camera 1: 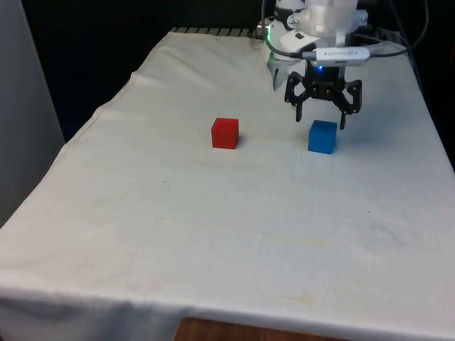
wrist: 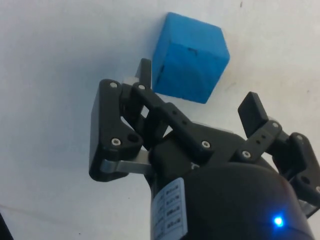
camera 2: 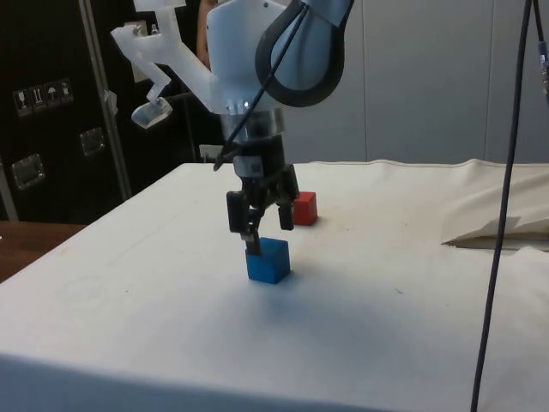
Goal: Stack the two cubes.
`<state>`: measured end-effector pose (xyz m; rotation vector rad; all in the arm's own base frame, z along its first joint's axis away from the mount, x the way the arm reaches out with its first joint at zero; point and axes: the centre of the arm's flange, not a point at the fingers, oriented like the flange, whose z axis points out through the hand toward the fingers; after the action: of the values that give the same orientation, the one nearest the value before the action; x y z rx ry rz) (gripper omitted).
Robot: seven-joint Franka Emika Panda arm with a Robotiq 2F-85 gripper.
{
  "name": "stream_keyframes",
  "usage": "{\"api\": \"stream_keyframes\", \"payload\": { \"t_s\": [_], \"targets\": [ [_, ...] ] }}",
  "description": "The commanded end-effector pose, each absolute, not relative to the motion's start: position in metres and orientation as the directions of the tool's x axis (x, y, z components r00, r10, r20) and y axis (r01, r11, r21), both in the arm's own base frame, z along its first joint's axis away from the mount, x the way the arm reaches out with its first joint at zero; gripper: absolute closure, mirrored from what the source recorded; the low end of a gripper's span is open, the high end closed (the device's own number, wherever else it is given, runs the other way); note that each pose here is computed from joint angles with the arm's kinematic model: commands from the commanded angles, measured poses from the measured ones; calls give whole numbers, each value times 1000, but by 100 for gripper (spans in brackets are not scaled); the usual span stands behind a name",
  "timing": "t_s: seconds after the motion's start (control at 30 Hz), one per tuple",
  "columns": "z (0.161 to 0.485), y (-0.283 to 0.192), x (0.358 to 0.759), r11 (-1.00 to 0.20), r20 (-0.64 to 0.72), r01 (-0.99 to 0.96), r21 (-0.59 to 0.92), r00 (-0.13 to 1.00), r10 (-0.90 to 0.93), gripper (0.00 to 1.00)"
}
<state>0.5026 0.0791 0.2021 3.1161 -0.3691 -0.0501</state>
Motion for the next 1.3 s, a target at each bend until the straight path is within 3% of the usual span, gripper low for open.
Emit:
{"api": "stream_keyframes", "payload": {
  "t_s": [0.0,0.43,1.13,1.2,1.27],
  "targets": [
    [203,79,504,-971,-19,-239,8,971,-239,0],
    [202,88,505,-976,27,-217,-23,976,-218,0],
    [167,91,502,-979,33,-202,-35,979,-203,0],
    [167,90,502,-979,33,-203,-34,978,-204,10],
    [166,90,502,-978,32,-204,-33,978,-205,31]
  ]
}}
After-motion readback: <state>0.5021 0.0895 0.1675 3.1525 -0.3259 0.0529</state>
